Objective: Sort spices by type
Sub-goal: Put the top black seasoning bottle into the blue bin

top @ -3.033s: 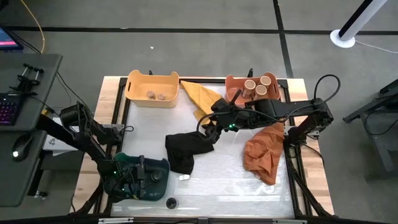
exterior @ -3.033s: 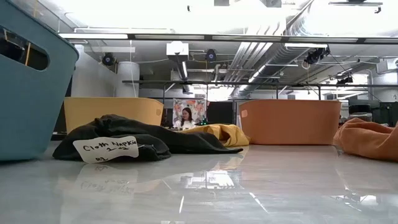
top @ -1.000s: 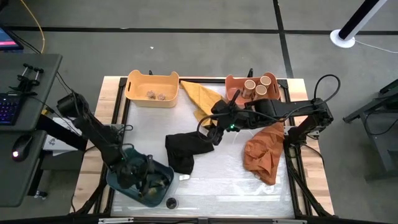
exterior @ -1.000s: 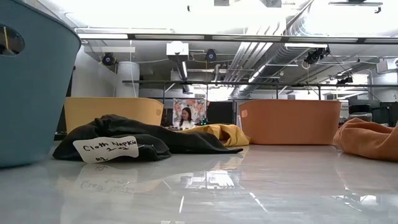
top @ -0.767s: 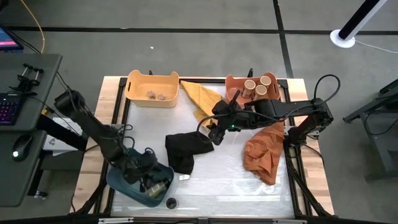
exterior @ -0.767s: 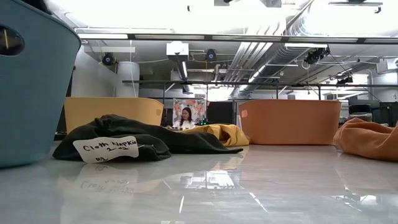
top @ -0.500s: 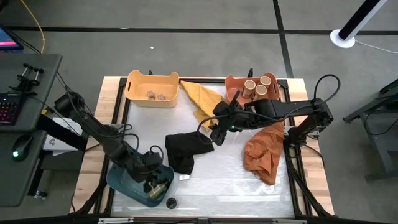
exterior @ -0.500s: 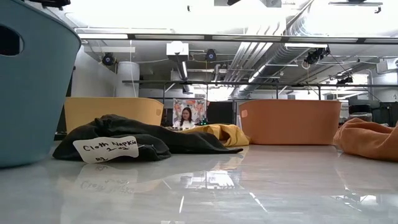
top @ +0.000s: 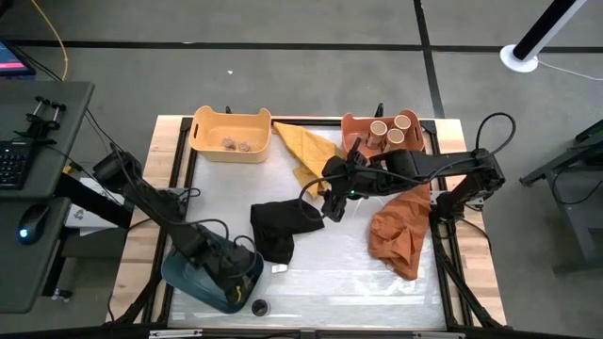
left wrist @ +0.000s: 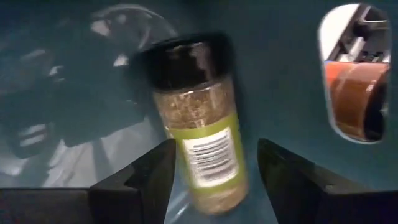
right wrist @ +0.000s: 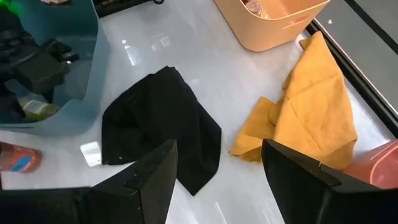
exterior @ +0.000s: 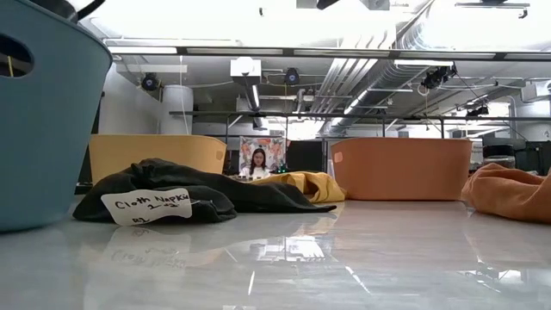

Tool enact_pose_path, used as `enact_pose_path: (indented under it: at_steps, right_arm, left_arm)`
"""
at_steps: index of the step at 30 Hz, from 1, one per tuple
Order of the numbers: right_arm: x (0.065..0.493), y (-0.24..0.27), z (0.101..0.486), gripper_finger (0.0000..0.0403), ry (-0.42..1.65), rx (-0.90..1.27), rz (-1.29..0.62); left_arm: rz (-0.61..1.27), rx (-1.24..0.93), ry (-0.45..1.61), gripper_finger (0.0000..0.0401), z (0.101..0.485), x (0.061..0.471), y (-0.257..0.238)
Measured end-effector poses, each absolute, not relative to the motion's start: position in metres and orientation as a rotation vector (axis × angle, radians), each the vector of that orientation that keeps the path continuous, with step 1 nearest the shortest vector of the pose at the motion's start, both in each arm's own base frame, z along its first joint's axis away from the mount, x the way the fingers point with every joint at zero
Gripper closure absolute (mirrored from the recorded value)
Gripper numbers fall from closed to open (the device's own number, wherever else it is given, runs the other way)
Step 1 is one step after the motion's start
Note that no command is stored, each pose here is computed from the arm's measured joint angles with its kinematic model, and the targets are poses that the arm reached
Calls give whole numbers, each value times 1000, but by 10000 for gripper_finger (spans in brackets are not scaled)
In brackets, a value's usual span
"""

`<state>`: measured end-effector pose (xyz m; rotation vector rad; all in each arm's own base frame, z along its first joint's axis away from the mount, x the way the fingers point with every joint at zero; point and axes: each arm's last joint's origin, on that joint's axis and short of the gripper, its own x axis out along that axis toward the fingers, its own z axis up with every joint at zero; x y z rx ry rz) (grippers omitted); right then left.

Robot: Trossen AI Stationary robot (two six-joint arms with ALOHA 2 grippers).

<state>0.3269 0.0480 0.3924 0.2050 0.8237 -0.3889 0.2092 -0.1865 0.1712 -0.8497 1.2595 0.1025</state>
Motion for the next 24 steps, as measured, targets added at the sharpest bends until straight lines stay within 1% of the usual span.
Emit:
enact_pose_path:
  at_steps: [4, 15, 20, 24]
  right_arm:
    - [326, 43, 391, 174, 840, 204, -406]
    - [326, 30, 390, 174, 856, 191, -434]
    - [327, 27, 391, 174, 855, 195, -442]
    - [327, 27, 390, 174, 854, 196, -442]
  left_arm:
    - [113, -884, 1244, 192, 170, 211, -188]
    - [195, -855, 1296, 192, 151, 213, -191]
    - [233, -813, 1320, 192, 147, 211, -189]
    - [325, -729, 1343, 193, 149, 202, -179]
